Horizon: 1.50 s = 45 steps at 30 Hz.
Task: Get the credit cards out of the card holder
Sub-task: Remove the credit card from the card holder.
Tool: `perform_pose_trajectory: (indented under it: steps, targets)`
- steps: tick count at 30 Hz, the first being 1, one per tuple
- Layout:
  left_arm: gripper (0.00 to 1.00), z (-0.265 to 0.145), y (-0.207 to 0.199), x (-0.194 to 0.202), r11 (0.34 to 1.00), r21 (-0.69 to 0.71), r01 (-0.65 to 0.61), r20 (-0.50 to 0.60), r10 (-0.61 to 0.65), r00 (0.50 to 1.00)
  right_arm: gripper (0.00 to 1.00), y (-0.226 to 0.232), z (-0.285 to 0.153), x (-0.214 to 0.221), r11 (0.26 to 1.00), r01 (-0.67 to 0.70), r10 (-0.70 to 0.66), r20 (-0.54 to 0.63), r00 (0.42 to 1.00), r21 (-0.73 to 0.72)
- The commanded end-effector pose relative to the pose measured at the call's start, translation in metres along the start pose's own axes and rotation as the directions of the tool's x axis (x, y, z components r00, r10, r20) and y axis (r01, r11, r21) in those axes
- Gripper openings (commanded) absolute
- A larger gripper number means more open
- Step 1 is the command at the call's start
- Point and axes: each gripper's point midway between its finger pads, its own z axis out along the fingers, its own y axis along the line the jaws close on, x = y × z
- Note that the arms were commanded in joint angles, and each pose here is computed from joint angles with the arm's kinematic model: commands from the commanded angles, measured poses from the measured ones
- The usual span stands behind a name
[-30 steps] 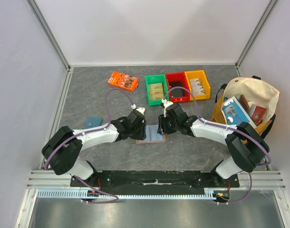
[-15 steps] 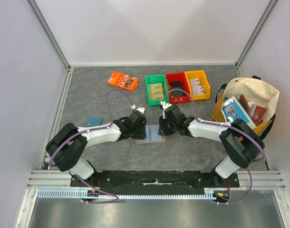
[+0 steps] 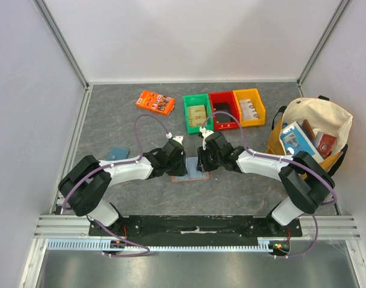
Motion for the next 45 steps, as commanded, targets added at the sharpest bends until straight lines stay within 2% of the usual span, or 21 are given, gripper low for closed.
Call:
perform_pose_trajectory:
  steps: [1, 8, 20, 23, 25, 27, 30, 34, 40, 45]
  targets:
    - [0.33, 0.001, -0.007, 0.006, 0.998, 0.038, 0.044, -0.022, -0.043, 0.999, 0.36, 0.020, -0.010, -0.027, 0.998, 0.026, -0.022, 0.065, 0.998, -0.053]
    - [0.33, -0.006, -0.010, 0.001, 0.997, 0.059, 0.056, 0.013, -0.057, 0.998, 0.39, 0.026, -0.015, -0.033, 0.997, 0.038, -0.032, 0.081, 0.996, -0.071]
    - [0.37, -0.036, -0.011, -0.014, 0.987, 0.105, 0.120, 0.129, -0.133, 0.983, 0.64, 0.038, -0.012, -0.035, 0.992, 0.038, -0.030, 0.068, 0.997, -0.119]
    - [0.38, -0.042, -0.003, -0.016, 0.988, 0.085, 0.127, 0.163, -0.140, 0.977, 0.65, 0.039, -0.012, -0.035, 0.992, 0.037, -0.029, 0.068, 0.997, -0.119]
    - [0.39, -0.043, 0.005, -0.017, 0.989, 0.052, 0.136, 0.183, -0.143, 0.973, 0.67, 0.033, -0.012, -0.035, 0.996, 0.030, -0.024, 0.071, 0.997, -0.089]
    - [0.40, -0.041, 0.014, -0.016, 0.990, 0.015, 0.138, 0.190, -0.138, 0.972, 0.75, 0.021, -0.011, -0.035, 1.000, 0.021, -0.019, 0.075, 0.997, -0.023]
    - [0.40, -0.034, 0.025, -0.014, 0.990, -0.036, 0.136, 0.179, -0.128, 0.976, 0.75, 0.014, -0.013, -0.037, 0.999, 0.031, -0.033, 0.086, 0.996, 0.019]
    - [0.42, -0.025, 0.033, -0.012, 0.990, -0.084, 0.113, 0.143, -0.101, 0.985, 0.75, 0.017, -0.008, -0.032, 0.999, 0.033, -0.033, 0.057, 0.998, -0.005]
    - [0.43, -0.015, 0.035, 0.002, 0.990, -0.093, 0.104, 0.083, -0.097, 0.992, 0.70, 0.019, 0.001, -0.026, 0.999, 0.040, -0.039, 0.030, 0.999, -0.016]
    - [0.39, -0.012, 0.036, 0.010, 0.990, -0.087, 0.112, 0.058, -0.107, 0.993, 0.66, 0.019, 0.006, -0.026, 0.999, 0.036, -0.036, 0.020, 0.999, -0.015]
